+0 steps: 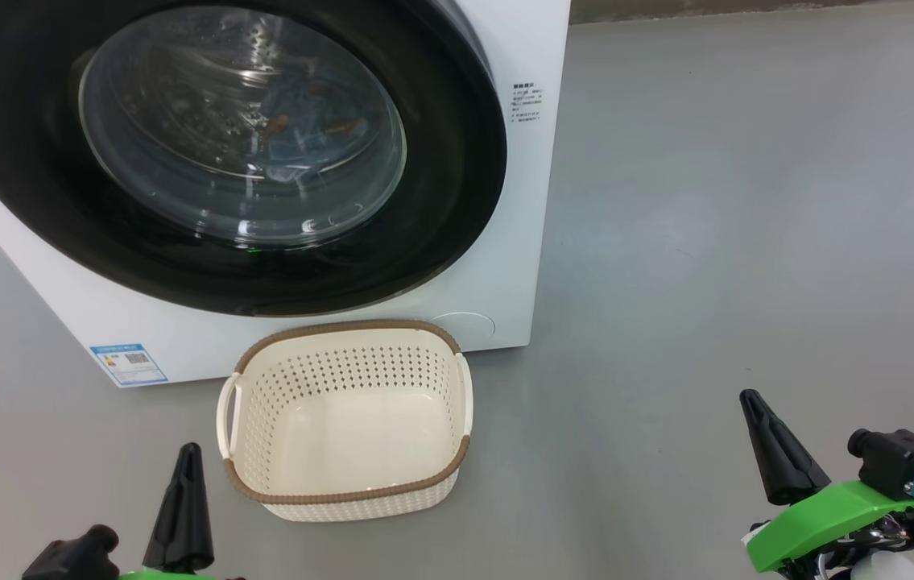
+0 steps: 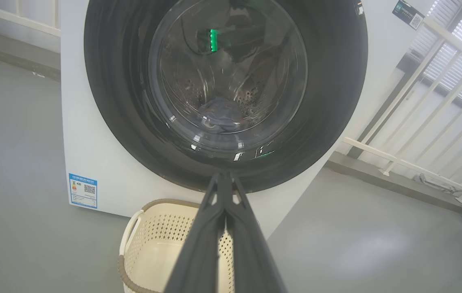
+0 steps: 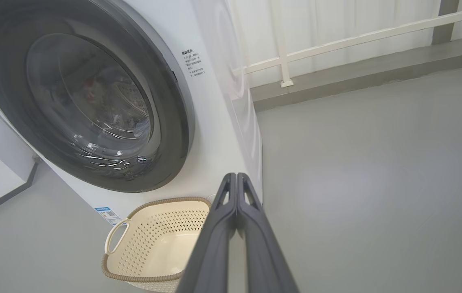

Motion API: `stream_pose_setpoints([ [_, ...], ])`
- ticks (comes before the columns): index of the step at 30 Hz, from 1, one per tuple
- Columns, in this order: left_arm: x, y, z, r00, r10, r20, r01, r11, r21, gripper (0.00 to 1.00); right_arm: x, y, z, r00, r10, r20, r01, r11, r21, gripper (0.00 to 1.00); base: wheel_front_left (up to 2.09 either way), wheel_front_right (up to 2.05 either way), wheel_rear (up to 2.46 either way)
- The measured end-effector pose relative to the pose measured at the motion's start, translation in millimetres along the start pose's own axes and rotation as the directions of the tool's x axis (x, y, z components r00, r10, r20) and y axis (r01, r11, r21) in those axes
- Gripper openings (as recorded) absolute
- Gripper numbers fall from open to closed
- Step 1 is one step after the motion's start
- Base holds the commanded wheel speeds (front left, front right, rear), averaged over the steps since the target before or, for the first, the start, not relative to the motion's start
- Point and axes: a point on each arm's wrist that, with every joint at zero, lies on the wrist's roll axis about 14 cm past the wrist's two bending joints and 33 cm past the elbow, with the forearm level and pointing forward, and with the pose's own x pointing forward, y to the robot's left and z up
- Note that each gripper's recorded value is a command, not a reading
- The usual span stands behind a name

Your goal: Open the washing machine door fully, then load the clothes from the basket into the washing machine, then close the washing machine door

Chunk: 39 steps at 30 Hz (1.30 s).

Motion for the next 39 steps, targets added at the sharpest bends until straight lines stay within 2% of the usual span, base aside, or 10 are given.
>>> stream_pose_setpoints([
  [21,-1.4,10.7,-1.0,0.998,0.055,-0.027,-0.059,0.98,-0.189,0.0,2.7,-7.0,4.7,0.998,-0.058,0.003,0.056,0.979,0.198,0.0,0.0,0.0,0.0],
  [39,-2.9,16.3,-2.6,0.995,0.085,-0.054,-0.098,0.933,-0.346,0.0,4.5,-12.3,10.0,0.995,-0.099,0.008,0.089,0.92,0.382,0.0,0.0,0.0,0.0],
])
